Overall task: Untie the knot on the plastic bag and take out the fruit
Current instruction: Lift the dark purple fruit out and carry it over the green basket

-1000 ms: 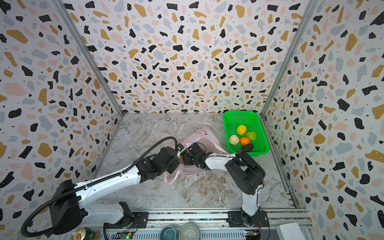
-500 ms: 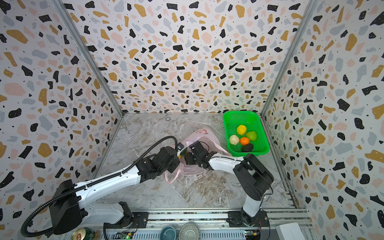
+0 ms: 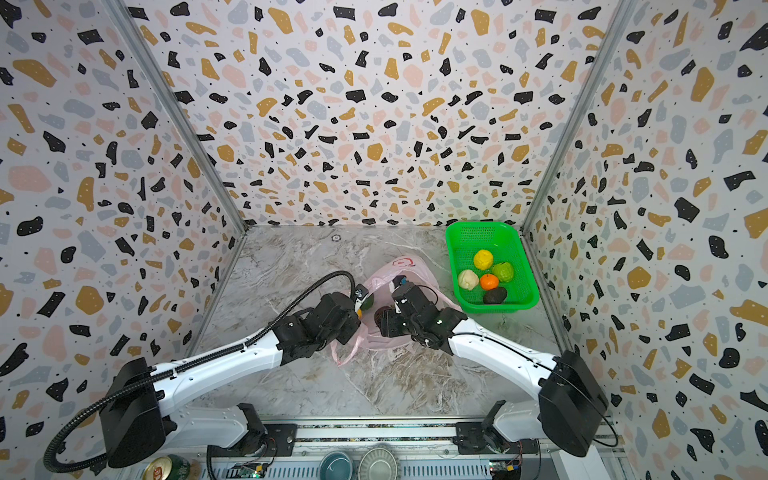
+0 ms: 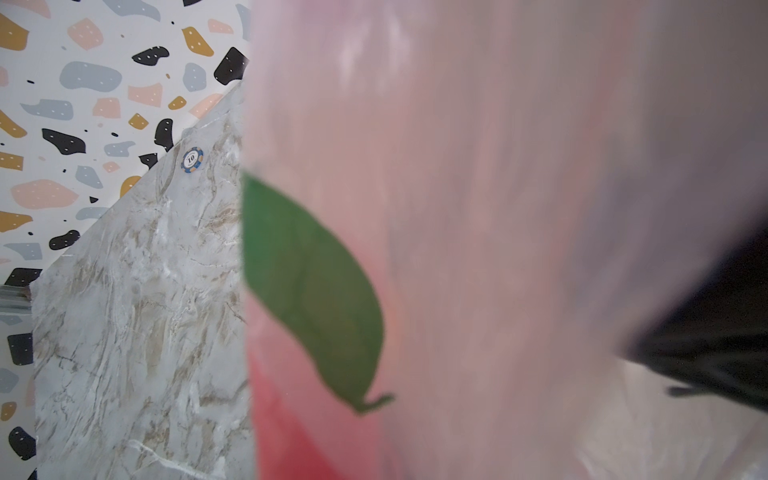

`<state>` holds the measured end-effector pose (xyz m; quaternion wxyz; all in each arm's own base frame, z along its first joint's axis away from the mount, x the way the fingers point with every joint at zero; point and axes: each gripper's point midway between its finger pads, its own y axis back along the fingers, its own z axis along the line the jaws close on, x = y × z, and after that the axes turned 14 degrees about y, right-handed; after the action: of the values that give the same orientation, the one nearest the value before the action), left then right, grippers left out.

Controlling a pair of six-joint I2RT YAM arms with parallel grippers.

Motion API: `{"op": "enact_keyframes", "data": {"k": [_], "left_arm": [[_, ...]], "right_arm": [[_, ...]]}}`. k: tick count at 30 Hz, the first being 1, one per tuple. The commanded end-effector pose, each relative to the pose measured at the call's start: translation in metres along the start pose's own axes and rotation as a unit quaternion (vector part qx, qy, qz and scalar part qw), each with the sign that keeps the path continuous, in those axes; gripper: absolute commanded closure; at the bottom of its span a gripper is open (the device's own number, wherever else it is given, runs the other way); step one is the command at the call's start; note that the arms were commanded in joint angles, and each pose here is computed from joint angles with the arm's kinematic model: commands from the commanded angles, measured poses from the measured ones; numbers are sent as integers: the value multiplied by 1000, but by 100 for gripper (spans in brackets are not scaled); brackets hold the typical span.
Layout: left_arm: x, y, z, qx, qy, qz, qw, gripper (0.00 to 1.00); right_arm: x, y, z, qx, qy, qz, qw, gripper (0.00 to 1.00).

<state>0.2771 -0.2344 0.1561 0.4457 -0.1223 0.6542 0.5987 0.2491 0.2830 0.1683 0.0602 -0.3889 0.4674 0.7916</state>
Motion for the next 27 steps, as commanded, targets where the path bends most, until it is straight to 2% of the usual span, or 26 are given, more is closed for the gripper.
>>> {"op": "enact_keyframes", "data": {"k": [1, 7, 15, 20, 24, 27], "left_arm": [[-8, 2, 1, -2, -3, -14, 1000, 100], [-6, 0, 1, -2, -1, -13, 1000, 100], [-8, -2, 0, -3, 4, -12, 1000, 100], [-7, -2, 0, -3, 6, -11, 1000, 100], [-7, -2, -2, 1, 9, -12, 1000, 100], [-7, -3, -2, 3, 13, -12, 1000, 100]], "right_arm": [[-24, 43, 3, 9, 15, -18, 1000, 54], [-63, 96, -9, 18, 1, -64, 998, 54], [-126, 149, -65, 54, -24, -145, 988, 54], [-139, 154, -125, 101, -45, -164, 980, 54], [-134, 141, -177, 161, -61, -149, 974, 53], [-123, 124, -215, 181, -88, -147, 968, 53]]}}
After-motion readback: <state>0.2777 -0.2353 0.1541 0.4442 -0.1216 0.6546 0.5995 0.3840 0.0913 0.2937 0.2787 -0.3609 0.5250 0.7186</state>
